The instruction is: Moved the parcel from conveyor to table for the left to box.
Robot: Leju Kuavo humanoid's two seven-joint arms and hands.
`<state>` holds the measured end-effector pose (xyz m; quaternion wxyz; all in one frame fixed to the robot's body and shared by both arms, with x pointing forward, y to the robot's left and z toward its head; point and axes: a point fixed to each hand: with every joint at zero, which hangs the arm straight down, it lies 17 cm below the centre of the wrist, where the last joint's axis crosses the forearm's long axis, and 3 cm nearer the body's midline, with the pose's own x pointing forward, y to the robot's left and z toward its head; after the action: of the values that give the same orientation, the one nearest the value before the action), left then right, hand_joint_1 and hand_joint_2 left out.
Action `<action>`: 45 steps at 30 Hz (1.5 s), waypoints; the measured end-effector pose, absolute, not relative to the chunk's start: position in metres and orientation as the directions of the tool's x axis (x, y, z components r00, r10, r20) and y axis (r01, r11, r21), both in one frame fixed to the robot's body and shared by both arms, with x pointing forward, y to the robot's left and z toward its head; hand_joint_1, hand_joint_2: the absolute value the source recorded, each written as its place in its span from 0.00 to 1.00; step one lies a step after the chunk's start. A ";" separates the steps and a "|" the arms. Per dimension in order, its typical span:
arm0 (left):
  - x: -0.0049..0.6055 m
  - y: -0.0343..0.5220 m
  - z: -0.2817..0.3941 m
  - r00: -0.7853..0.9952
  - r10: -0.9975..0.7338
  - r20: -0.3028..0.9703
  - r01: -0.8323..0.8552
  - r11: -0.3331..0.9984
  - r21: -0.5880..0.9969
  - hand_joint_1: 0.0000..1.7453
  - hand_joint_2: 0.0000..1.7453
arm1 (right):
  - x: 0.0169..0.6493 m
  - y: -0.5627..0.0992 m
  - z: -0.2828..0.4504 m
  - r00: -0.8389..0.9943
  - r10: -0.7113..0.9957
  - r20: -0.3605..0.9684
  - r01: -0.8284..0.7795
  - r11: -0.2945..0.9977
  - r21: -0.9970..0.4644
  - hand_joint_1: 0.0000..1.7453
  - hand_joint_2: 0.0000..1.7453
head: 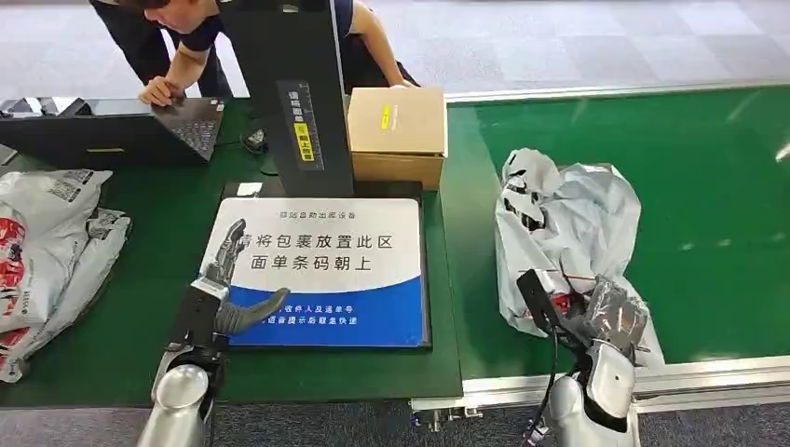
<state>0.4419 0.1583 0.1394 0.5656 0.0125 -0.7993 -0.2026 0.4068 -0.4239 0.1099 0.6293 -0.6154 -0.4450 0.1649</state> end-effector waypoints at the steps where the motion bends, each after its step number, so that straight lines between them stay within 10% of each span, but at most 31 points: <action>1: 0.442 0.158 0.140 -0.361 -0.249 0.899 0.209 0.918 0.338 0.00 1.00 | 0.407 -0.420 0.121 0.533 0.763 0.366 0.370 0.179 -0.912 0.93 1.00; 45: 0.447 0.161 0.155 -0.422 -0.213 0.881 0.179 0.933 0.311 0.00 1.00 | 0.475 -0.141 0.210 -0.259 0.924 0.283 0.460 0.375 -0.804 0.87 1.00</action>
<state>0.4471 0.1605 0.1548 0.5373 0.0103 -0.8234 -0.1823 0.4750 -0.1411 0.2098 0.3852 -0.4711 -0.7344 0.3006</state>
